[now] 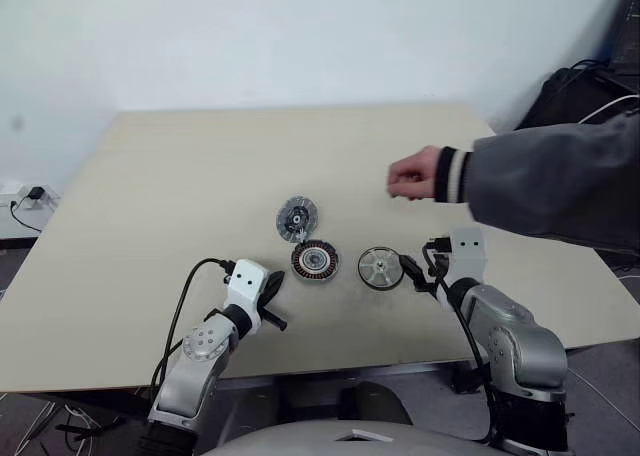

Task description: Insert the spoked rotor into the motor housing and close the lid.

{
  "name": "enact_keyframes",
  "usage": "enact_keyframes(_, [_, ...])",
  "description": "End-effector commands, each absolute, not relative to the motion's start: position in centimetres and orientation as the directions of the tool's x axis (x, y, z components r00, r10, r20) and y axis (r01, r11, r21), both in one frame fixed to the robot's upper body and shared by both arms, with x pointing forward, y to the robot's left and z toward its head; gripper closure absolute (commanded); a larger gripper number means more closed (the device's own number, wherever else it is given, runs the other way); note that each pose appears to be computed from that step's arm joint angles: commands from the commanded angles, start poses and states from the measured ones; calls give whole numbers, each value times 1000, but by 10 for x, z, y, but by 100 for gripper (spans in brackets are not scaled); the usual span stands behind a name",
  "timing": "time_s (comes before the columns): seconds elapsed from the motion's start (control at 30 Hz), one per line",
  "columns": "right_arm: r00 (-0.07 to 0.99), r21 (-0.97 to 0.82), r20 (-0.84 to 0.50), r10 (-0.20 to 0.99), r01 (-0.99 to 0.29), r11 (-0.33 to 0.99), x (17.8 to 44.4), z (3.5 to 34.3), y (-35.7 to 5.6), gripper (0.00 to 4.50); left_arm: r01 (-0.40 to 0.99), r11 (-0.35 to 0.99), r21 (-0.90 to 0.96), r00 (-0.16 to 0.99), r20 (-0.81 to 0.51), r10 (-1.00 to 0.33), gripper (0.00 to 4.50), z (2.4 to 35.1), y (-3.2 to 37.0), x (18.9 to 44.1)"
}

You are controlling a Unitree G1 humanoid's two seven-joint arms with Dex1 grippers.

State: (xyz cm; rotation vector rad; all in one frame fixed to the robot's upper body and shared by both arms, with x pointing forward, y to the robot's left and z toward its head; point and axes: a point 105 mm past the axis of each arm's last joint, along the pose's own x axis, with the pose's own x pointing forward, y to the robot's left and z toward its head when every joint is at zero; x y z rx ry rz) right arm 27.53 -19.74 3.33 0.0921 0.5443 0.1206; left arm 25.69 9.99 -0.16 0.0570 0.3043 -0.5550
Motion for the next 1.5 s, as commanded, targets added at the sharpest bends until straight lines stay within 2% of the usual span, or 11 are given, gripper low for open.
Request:
enact_keyframes(0.03, [876, 112, -463, 134, -92, 989, 277, 47, -196, 69, 545, 838, -12, 807, -262, -529, 450, 10, 96, 262])
enact_keyframes(1.5, [862, 105, -483, 157, -121, 987, 283, 42, -189, 69, 532, 847, 3, 819, -255, -514, 450, 13, 101, 264])
